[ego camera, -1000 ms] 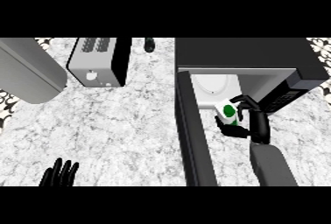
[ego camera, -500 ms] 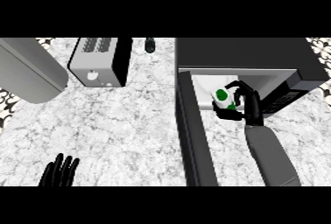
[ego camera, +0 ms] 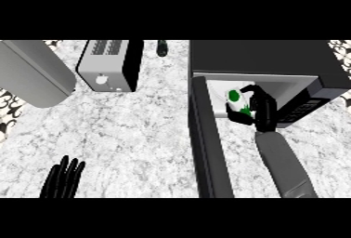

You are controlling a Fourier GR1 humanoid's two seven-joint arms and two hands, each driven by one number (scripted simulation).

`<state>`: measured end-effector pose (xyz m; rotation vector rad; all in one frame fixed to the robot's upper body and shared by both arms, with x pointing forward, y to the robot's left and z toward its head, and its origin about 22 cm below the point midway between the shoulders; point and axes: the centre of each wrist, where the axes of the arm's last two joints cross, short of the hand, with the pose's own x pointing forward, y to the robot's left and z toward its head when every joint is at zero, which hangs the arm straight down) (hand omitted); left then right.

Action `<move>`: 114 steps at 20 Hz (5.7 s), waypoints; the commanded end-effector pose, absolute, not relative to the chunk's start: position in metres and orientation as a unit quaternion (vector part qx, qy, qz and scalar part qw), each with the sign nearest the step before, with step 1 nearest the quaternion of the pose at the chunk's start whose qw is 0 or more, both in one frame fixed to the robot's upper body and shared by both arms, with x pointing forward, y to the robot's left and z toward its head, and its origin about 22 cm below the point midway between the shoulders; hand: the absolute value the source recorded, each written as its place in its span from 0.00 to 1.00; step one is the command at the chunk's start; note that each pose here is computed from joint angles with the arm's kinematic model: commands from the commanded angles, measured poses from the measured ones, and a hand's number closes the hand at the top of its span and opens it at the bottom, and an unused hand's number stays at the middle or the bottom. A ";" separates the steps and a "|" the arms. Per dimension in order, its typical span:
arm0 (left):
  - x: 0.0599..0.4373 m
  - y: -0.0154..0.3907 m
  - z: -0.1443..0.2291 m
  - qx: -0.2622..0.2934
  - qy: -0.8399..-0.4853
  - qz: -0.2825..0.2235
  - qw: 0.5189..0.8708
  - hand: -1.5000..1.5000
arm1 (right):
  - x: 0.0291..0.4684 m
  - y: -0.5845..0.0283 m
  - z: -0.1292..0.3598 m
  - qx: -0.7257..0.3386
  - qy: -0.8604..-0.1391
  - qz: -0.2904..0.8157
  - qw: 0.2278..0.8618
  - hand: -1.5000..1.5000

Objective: Pick up the milk, place it into the microwave and close the microwave

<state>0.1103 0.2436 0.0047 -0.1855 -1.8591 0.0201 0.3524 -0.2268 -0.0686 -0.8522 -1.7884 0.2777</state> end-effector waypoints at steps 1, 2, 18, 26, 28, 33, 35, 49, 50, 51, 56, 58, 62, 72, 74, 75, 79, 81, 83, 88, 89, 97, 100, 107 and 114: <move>0.113 0.253 -0.005 -0.052 -0.795 -0.013 0.604 0.00 | 0.403 -0.259 -0.008 -0.393 -0.734 0.149 0.533 1.00; 0.118 0.257 0.007 -0.050 -0.798 -0.023 0.600 0.00 | 0.403 -0.255 -0.009 -0.404 -0.739 0.128 0.524 1.00; 0.125 0.252 0.002 -0.043 -0.796 -0.056 0.602 0.00 | 0.397 -0.258 -0.022 -0.449 -0.701 0.184 0.522 0.00; 0.126 0.232 -0.001 -0.080 -0.798 -0.050 0.595 0.00 | 0.395 -0.222 -0.028 -0.376 -0.739 0.176 0.531 0.00; 0.133 0.239 -0.007 -0.078 -0.797 -0.049 0.597 0.00 | 0.391 -0.226 -0.033 -0.336 -0.750 0.182 0.540 0.00; 0.118 0.229 0.006 -0.083 -0.795 -0.056 0.598 0.00 | 0.395 -0.259 -0.027 -0.287 -0.768 0.130 0.558 0.00; 0.122 0.225 -0.002 -0.089 -0.800 -0.069 0.590 0.00 | 0.389 -0.254 -0.039 -0.267 -0.767 0.127 0.569 0.00; 0.126 0.192 0.002 -0.086 -0.792 -0.065 0.601 0.00 | 0.334 -0.291 -0.095 -0.129 -0.783 0.073 0.604 0.00; 0.131 0.200 0.008 -0.085 -0.801 -0.065 0.589 0.00 | 0.323 -0.290 -0.105 -0.128 -0.781 0.076 0.607 0.00; 0.129 0.199 0.004 -0.092 -0.801 -0.058 0.589 0.00 | 0.325 -0.295 -0.102 -0.119 -0.777 0.074 0.613 0.00; 0.135 0.195 0.008 -0.091 -0.796 -0.075 0.593 0.00 | 0.298 -0.310 -0.121 -0.098 -0.777 0.068 0.618 0.00; 0.135 0.205 0.009 -0.090 -0.799 -0.078 0.590 0.00 | 0.285 -0.301 -0.133 -0.067 -0.791 0.051 0.607 0.00; 0.132 0.178 0.007 -0.125 -0.790 -0.066 0.597 0.00 | 0.259 -0.302 -0.150 -0.013 -0.789 0.004 0.614 0.00; 0.145 0.179 -0.014 -0.118 -0.757 -0.172 0.619 1.00 | 0.220 -0.339 -0.146 0.034 -0.812 -0.024 0.583 0.00; 0.152 0.167 -0.019 -0.124 -0.743 -0.202 0.625 1.00 | 0.215 -0.357 -0.138 0.042 -0.815 -0.027 0.578 0.00; 0.164 0.164 -0.004 -0.122 -0.743 -0.222 0.620 1.00 | 0.206 -0.339 -0.148 0.040 -0.811 -0.035 0.582 0.00; 0.154 0.156 -0.020 -0.118 -0.727 -0.300 0.606 1.00 | 0.183 -0.364 -0.135 0.036 -0.815 -0.028 0.578 0.00; 0.157 0.155 -0.035 -0.123 -0.710 -0.329 0.611 1.00 | 0.180 -0.366 -0.125 0.037 -0.812 -0.026 0.582 0.00; 0.162 0.123 -0.018 -0.149 -0.704 -0.340 0.605 1.00 | 0.169 -0.370 -0.117 0.038 -0.817 -0.023 0.574 0.00; 0.155 0.078 -0.050 -0.181 -0.696 -0.348 0.602 1.00 | 0.144 -0.392 -0.079 0.035 -0.821 -0.022 0.570 0.00; 0.166 0.082 -0.049 -0.183 -0.689 -0.353 0.605 1.00 | 0.135 -0.392 -0.071 0.033 -0.826 -0.015 0.563 0.00; 0.177 0.029 -0.061 -0.182 -0.688 -0.381 0.590 1.00 | 0.129 -0.388 -0.029 0.077 -0.833 -0.006 0.547 0.00; 0.185 0.018 -0.052 -0.185 -0.683 -0.376 0.598 1.00 | 0.140 -0.388 -0.010 0.098 -0.843 0.002 0.529 0.00; 0.206 0.003 -0.039 -0.143 -0.709 -0.370 0.582 1.00 | 0.144 -0.385 0.007 0.119 -0.838 0.031 0.532 0.00; 0.239 0.000 -0.004 -0.136 -0.753 -0.260 0.588 1.00 | 0.158 -0.389 0.035 0.126 -0.852 0.058 0.505 0.00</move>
